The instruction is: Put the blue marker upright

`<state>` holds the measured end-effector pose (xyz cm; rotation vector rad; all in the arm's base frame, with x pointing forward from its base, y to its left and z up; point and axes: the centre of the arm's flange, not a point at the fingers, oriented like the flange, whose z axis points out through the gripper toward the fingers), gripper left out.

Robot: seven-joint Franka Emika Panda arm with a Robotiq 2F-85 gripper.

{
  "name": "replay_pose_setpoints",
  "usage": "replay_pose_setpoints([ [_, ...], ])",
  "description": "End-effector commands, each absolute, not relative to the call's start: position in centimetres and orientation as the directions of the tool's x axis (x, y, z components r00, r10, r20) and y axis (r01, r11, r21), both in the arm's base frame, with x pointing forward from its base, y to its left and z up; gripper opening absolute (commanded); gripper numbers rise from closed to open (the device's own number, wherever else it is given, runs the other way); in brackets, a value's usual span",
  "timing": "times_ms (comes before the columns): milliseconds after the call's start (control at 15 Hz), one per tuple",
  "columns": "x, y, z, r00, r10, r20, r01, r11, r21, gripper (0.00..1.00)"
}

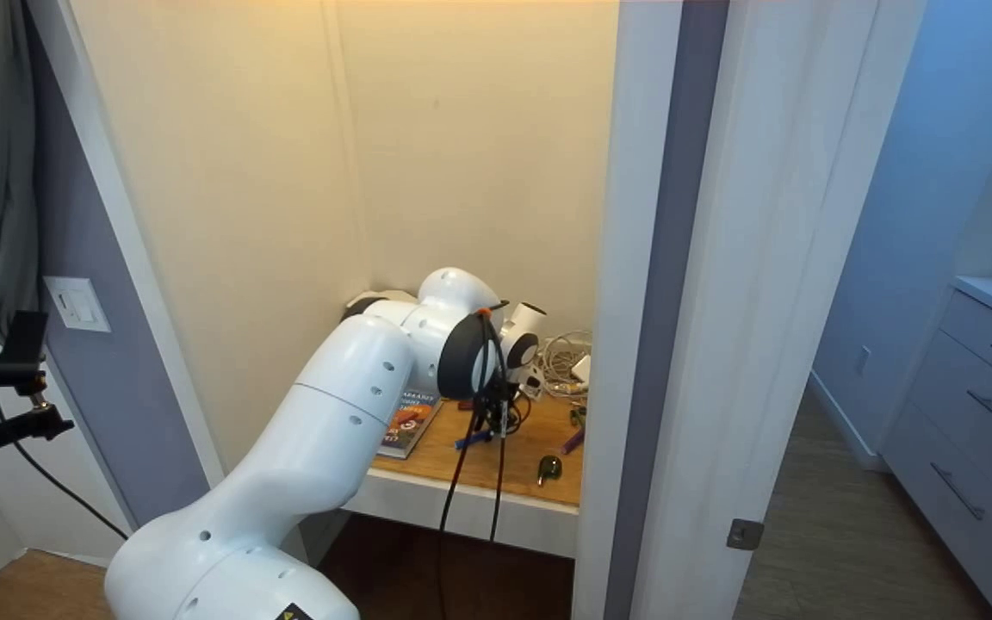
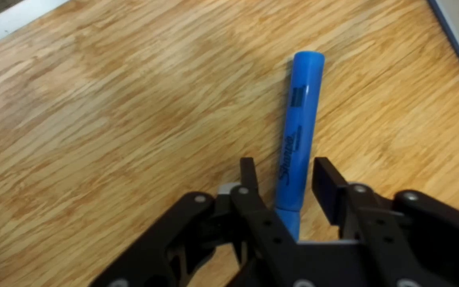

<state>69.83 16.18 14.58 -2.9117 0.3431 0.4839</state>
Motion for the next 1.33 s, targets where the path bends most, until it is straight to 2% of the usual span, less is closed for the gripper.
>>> replay_pose_setpoints([
  [0, 70.03, 15.44, 13.91, 0.909, -0.233, -0.347, -0.292, -0.948, -0.126, 0.69],
  [267, 70.16, 15.72, 13.88, 0.910, -0.227, -0.347, -0.287, -0.949, -0.132, 0.98],
  [333, 70.15, 15.81, 13.88, 0.910, -0.222, -0.352, -0.284, -0.949, -0.136, 0.92],
  [400, 70.08, 15.90, 13.86, 0.909, -0.219, -0.356, -0.283, -0.949, -0.139, 0.63],
  [533, 69.96, 16.01, 13.82, 0.907, -0.217, -0.361, -0.283, -0.949, -0.139, 0.67],
  [1133, 69.67, 16.04, 13.78, 0.900, -0.212, -0.380, -0.281, -0.950, -0.137, 0.02],
  [1267, 69.69, 16.14, 14.06, 0.901, -0.211, -0.379, -0.283, -0.949, -0.143, 0.03],
])
